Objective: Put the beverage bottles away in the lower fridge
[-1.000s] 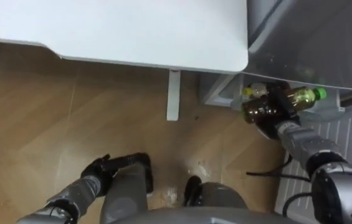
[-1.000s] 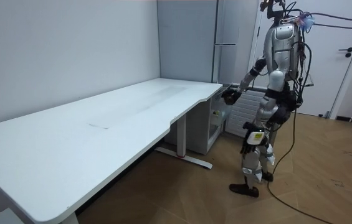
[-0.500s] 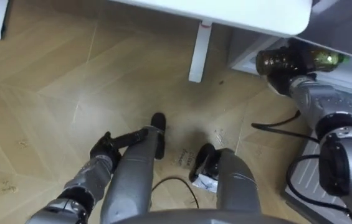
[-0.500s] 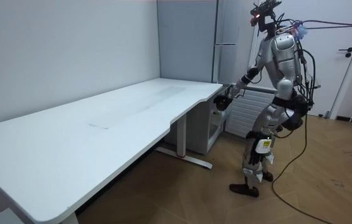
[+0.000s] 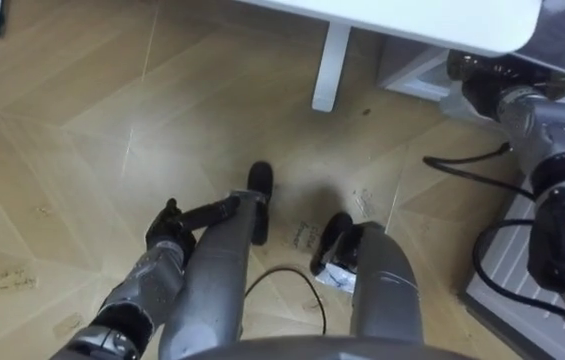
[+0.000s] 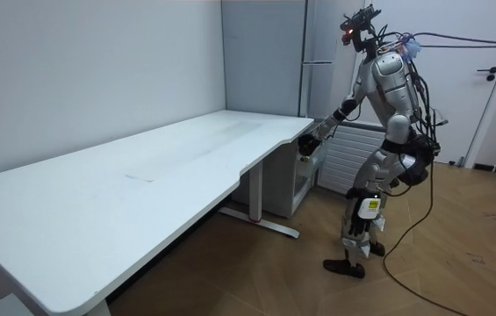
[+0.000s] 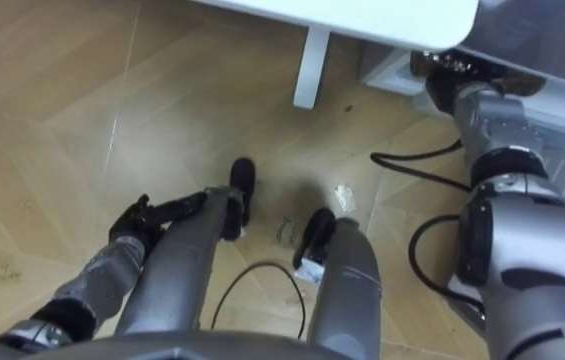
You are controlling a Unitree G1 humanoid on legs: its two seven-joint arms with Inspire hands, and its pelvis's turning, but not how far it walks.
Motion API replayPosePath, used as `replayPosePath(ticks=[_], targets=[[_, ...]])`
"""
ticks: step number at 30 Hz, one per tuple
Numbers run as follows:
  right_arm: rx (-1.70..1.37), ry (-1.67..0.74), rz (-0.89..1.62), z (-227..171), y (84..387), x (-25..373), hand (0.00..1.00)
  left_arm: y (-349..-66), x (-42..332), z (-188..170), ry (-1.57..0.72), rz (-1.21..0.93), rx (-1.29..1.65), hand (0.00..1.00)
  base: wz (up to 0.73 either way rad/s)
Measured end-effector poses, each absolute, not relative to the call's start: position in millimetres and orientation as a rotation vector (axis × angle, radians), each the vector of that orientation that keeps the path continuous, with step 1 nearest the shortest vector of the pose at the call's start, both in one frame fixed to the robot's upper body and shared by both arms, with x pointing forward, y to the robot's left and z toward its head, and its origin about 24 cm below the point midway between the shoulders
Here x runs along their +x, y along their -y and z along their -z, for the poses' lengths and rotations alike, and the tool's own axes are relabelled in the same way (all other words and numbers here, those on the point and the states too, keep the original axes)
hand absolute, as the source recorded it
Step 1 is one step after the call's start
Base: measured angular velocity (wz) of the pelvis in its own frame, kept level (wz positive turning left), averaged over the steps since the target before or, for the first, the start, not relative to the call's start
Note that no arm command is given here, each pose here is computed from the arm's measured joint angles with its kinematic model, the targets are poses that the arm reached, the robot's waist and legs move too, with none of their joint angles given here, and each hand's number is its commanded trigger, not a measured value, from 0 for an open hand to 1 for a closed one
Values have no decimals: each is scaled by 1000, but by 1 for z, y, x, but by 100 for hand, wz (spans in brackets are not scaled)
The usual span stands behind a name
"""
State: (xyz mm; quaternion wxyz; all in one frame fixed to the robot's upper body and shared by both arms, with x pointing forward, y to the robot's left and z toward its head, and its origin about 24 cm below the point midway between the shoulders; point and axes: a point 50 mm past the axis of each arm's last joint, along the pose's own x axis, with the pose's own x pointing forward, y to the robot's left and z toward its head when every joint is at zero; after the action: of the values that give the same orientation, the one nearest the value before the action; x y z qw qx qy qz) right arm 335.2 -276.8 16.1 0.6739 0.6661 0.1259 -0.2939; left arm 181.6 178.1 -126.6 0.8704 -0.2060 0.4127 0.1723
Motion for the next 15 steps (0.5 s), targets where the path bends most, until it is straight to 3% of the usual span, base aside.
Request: replayPosePath(ticks=[15], targets=[[1480, -317, 699, -33, 279, 345, 100, -181, 173, 123, -844, -381, -423, 0, -1]])
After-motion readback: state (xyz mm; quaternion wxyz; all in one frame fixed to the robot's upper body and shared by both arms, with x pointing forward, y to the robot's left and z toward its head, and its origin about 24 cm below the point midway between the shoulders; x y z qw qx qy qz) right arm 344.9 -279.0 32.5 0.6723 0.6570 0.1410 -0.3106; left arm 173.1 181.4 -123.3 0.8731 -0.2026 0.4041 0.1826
